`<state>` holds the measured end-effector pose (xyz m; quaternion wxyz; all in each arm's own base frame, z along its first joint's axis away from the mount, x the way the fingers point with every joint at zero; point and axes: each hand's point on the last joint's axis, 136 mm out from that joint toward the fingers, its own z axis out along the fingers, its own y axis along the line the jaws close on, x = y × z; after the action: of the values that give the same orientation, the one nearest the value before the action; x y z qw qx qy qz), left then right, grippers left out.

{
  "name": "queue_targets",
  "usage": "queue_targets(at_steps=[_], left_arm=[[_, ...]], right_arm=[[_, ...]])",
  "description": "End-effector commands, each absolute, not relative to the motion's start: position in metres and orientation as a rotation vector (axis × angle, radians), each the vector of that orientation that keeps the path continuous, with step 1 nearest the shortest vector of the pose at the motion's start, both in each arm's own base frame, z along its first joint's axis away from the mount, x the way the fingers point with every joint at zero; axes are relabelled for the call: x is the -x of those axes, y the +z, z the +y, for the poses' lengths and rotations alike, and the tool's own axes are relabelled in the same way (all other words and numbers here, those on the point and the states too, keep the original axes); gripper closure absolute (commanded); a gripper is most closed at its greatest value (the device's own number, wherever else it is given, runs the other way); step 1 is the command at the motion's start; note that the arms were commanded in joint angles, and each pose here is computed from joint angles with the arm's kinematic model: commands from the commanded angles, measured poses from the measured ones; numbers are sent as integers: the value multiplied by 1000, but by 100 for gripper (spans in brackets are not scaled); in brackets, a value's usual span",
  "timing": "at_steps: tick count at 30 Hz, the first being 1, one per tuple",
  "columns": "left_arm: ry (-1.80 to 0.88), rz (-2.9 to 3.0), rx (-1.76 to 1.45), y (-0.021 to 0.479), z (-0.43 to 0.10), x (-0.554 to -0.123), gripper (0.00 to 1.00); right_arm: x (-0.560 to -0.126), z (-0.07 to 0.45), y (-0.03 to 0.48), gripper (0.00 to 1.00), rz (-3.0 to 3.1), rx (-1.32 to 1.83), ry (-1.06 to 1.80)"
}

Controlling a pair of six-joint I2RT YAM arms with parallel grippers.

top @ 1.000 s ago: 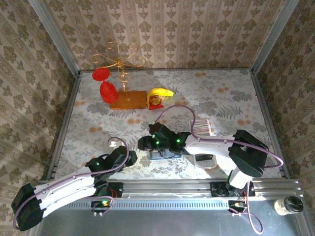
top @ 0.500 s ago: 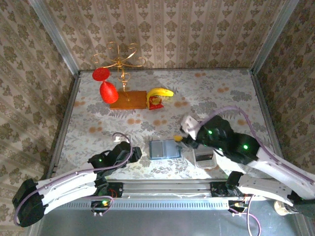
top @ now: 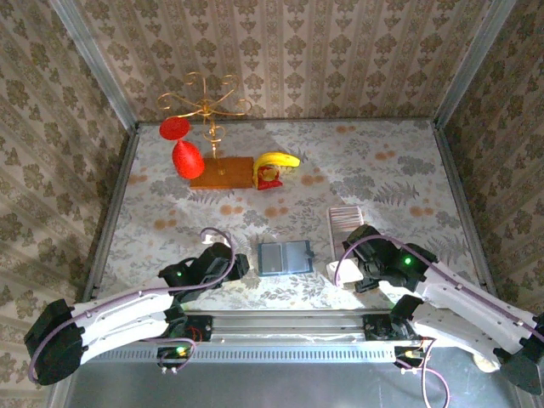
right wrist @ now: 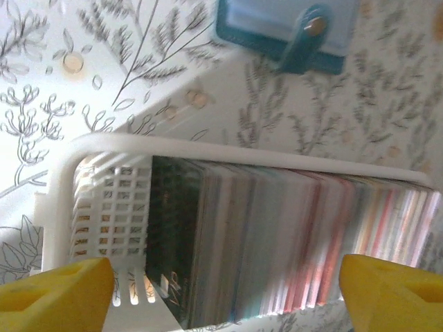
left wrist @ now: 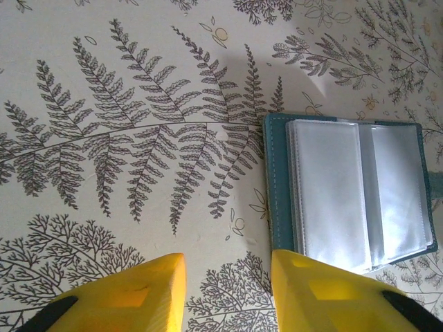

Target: Put the credit cards into the card holder

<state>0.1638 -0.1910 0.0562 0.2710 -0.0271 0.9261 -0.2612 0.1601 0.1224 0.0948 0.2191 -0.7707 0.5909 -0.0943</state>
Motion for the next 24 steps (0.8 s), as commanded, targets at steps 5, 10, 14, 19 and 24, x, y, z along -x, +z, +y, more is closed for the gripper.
queue_targets(at_steps=[5,10,14,19,24], left_arm=[[-733,2486,58,60,-195,-164,62],[-742,2481,60,59,-197,-165,64],[-751,2478,61,58,-198,-165,67],[-747,2483,62,55,-197,-165,69],[-758,2492,49,55,-200,-164,72]], right_arm=[[-184,125,84,9,1540,2113,-387],[-189,121,72,10,1545,2124,-435],[-192,119,66,12,1557,2127,-461],[-192,115,60,18,1570,2158,-480],[-195,115,66,31,1576,2144,-495]])
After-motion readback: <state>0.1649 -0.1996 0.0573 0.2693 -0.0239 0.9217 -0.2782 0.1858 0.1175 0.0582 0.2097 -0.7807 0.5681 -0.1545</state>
